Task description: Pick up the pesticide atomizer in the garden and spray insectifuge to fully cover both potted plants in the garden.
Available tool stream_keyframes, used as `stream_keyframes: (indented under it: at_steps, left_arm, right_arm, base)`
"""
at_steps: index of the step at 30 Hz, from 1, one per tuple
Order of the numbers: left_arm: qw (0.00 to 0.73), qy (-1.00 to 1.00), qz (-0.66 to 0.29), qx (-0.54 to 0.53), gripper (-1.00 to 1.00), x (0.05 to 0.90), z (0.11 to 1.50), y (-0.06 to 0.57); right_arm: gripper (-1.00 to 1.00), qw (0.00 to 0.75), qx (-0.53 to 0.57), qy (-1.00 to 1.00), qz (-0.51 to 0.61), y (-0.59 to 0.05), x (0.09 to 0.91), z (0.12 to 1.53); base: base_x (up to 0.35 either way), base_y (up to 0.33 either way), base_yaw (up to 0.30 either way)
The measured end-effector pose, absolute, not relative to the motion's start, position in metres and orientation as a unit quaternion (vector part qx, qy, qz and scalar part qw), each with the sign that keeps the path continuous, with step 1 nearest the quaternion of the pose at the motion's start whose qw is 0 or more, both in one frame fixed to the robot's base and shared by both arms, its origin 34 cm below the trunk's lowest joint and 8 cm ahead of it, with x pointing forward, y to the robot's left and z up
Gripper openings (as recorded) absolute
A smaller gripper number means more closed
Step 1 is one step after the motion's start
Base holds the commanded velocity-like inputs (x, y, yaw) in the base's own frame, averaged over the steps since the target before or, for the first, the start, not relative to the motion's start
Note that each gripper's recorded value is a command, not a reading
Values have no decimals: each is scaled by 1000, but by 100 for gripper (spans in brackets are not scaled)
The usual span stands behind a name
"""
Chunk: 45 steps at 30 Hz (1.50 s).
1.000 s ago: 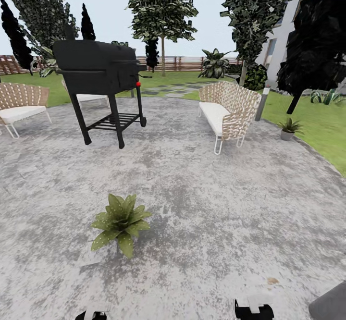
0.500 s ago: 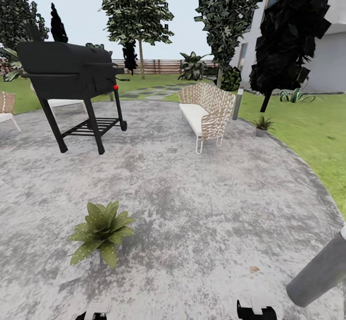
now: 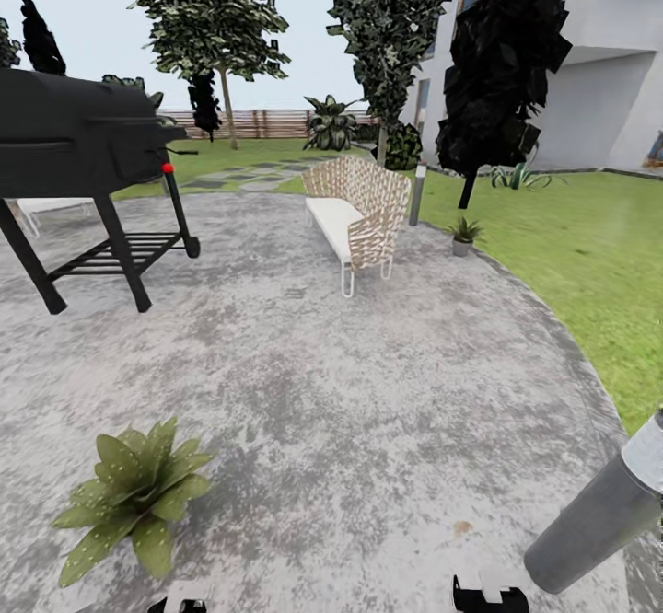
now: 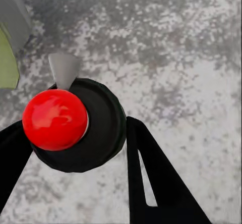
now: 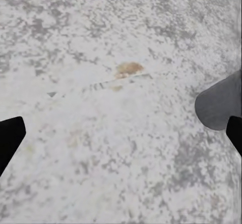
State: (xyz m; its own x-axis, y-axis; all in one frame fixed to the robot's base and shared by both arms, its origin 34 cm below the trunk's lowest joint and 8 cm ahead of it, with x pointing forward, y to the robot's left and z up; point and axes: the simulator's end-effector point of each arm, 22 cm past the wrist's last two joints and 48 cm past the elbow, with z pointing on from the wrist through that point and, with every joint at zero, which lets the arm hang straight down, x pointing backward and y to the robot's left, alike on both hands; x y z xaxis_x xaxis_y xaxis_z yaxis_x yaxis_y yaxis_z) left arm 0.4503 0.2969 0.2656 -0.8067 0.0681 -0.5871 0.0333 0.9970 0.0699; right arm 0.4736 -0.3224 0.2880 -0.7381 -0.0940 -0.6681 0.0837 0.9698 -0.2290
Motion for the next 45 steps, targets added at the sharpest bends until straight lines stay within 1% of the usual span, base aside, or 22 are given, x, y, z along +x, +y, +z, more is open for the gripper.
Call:
stream_keyframes:
  at_steps: [11,25,38,45]
  left_arm:
    - [316,948,28,27,-100,454,270,296]
    - [322,946,29,27,-100,458,275,298]
    - [323,946,30,27,-100,458,276,299]
    - [323,946,30,27,-100,459,276,299]
  right_arm:
    - [100,368,-2,922,-123,-322,477,293]
    - [100,375,-1,919,-122,-321,483,299]
    - [100,376,-1,918,-122,-321,483,299]
    - [100,376,-1,918,-123,-321,483,300]
  base:
    - [332,-79,-245]
    - [338,9,-235]
    - [330,116,-18]
    - [334,29,0]
